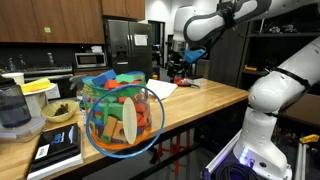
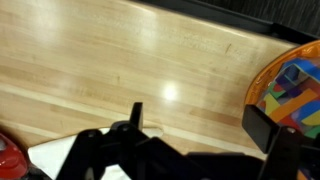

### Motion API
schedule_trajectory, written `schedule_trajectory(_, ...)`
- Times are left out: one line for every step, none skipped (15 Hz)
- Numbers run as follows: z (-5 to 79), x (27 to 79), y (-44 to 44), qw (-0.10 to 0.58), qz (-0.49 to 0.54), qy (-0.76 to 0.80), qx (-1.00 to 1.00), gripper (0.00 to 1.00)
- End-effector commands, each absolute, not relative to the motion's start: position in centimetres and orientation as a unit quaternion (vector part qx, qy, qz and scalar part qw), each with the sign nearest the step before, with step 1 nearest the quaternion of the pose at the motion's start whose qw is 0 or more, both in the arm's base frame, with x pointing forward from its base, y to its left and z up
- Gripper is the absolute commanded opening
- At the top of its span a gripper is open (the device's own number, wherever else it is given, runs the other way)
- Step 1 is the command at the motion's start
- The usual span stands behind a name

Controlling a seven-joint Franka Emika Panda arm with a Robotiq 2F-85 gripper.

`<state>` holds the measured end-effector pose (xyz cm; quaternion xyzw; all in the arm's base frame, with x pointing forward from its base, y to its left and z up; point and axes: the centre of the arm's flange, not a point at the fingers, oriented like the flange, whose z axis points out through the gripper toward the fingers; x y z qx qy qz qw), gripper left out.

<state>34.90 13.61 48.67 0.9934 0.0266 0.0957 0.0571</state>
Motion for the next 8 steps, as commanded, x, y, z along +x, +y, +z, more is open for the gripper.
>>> schedule_trajectory(51.2, 38.8, 10.1, 0.041, 0.113, 0.040, 0.992, 1.00)
schedule_trajectory(51.8, 39.8, 8.7, 0.034, 0.119, 0.042, 0.991, 1.00)
schedule_trajectory(52.3, 40.7, 7.5, 0.028, 0.125, 0.044, 0.991, 1.00)
schedule_trajectory(52.8, 41.6, 6.2, 0.022, 0.131, 0.045, 0.990, 1.00)
schedule_trajectory(53.1, 42.6, 4.8, 0.017, 0.137, 0.046, 0.989, 1.00)
schedule_trajectory(53.4, 43.5, 3.5, 0.012, 0.142, 0.047, 0.989, 1.00)
schedule_trajectory(53.6, 44.4, 2.3, 0.006, 0.146, 0.047, 0.988, 1.00)
schedule_trajectory(53.8, 45.1, 1.3, 0.001, 0.150, 0.047, 0.988, 1.00)
